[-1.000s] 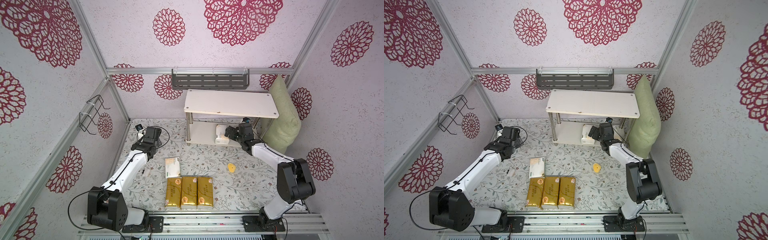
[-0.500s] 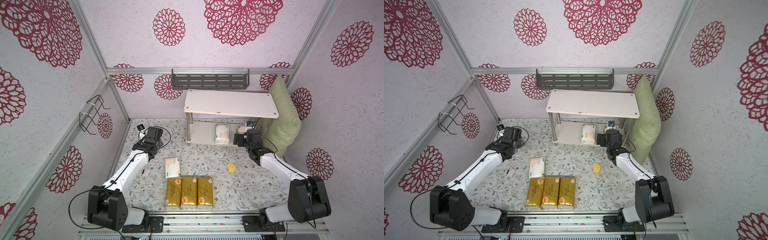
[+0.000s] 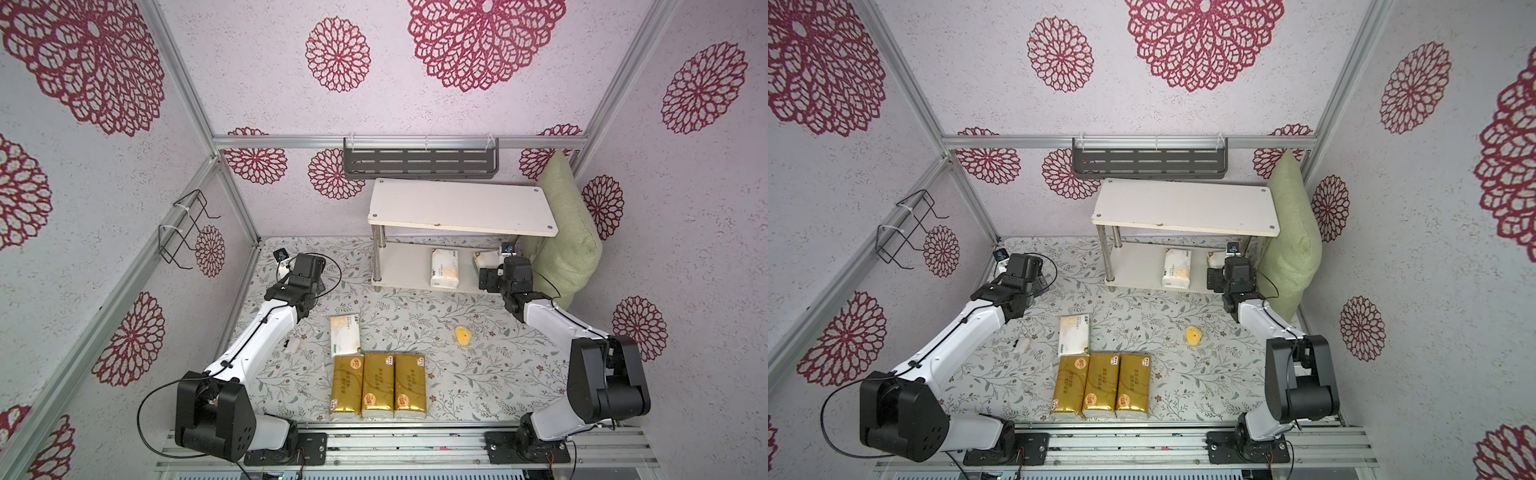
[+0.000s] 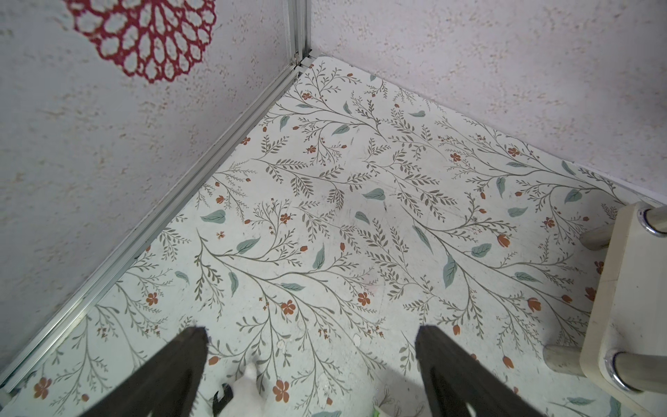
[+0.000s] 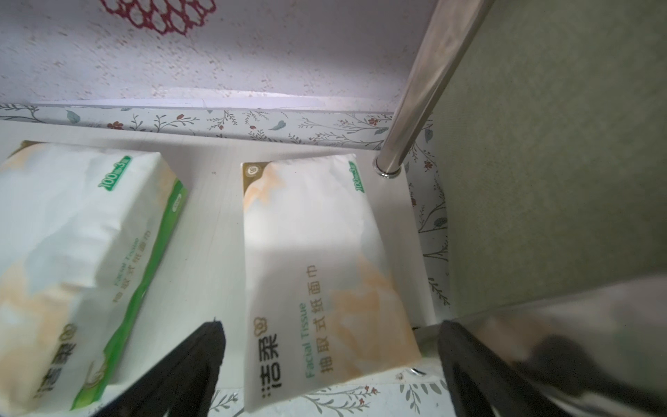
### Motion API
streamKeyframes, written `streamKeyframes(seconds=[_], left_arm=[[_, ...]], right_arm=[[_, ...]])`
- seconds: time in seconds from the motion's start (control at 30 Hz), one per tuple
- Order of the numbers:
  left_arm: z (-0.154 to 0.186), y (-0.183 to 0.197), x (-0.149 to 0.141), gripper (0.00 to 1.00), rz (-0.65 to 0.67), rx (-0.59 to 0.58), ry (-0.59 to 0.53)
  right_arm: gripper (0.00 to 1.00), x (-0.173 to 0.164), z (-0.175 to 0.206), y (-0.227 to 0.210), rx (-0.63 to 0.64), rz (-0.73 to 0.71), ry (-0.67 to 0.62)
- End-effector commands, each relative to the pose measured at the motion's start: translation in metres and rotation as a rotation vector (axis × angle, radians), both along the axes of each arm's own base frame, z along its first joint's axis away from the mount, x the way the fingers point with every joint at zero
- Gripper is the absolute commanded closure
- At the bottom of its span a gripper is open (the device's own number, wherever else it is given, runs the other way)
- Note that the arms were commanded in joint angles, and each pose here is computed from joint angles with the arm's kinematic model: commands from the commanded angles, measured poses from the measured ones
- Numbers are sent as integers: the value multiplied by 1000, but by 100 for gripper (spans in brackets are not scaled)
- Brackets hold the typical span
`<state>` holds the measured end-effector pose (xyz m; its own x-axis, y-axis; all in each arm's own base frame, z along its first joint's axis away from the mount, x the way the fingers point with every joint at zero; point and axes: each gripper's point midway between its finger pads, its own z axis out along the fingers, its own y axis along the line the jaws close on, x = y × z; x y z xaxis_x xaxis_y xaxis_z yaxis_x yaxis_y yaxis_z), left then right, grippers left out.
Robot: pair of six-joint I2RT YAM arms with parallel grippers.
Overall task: Place the tissue boxes on the shelf by color
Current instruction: Adjust the box of tissues on the shelf.
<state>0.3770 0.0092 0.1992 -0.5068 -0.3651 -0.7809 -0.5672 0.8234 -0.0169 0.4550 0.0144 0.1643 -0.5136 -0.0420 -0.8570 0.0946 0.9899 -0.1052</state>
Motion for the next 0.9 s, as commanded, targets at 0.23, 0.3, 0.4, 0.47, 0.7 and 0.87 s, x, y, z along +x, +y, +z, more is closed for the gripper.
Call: streamKeyframes(seconds=[0.23,0.3,0.4,0.47,0.7,0.87], left_arm=[[4,-2,1,3,-9,12,-3],[5,-2,0,3,-9,14,-4],[6,-1,-1,3,-5,20,-1],[5,-1,-1,3,-6,20,-1],[6,-2,1,3,-7,17,-3],[7,-2,2,3,-8,15,-5]], right_arm=[[1,21,6,-9,44,-18,-79],[1,22,5,-11,50,-24,-96],[1,21,2,-13,66,-35,-112],[1,21,-3,-12,85,-28,-109],[1,22,-18,-7,143,-28,-80],[2,22,-23,-9,165,-51,-70]])
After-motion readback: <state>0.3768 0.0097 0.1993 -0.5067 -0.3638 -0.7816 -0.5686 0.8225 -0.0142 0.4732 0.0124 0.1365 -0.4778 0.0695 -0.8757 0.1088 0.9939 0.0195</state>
